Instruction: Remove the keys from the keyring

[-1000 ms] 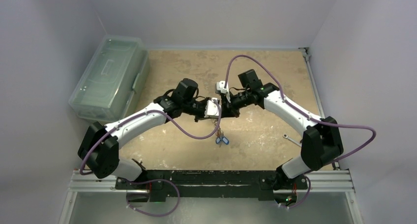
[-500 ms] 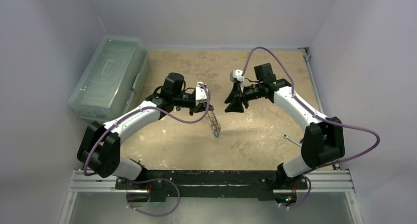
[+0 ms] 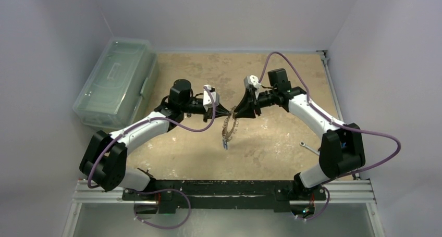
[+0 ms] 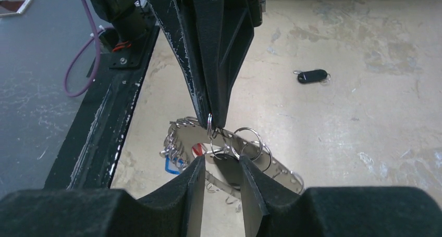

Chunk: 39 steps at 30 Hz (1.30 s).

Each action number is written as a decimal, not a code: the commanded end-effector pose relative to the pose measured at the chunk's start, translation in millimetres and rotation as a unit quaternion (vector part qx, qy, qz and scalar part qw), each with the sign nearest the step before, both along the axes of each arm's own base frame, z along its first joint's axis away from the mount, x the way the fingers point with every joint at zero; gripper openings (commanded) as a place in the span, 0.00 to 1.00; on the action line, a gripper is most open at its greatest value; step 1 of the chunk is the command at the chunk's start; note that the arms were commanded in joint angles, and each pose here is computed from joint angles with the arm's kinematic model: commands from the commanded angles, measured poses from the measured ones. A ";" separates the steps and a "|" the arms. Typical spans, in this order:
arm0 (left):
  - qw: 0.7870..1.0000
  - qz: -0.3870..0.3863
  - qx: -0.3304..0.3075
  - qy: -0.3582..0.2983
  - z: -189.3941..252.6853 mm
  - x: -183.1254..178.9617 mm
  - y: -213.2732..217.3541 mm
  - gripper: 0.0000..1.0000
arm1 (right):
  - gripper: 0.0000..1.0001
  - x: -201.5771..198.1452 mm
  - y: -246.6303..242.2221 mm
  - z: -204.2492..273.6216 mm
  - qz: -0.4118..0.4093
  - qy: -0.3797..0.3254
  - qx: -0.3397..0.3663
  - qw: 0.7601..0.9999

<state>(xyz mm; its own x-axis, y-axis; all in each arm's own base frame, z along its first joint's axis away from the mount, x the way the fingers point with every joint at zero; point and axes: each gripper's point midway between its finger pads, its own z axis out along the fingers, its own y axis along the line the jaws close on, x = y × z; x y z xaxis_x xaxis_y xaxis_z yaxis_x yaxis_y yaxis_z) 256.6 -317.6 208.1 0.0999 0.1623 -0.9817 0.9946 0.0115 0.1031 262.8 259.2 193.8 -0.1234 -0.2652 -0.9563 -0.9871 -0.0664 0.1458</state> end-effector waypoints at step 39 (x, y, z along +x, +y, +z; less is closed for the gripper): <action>0.999 0.014 -0.037 0.001 23.8 2.8 11.2 0.00 | 0.32 -12.5 17.9 18.3 0.042 -0.036 0.020 0.998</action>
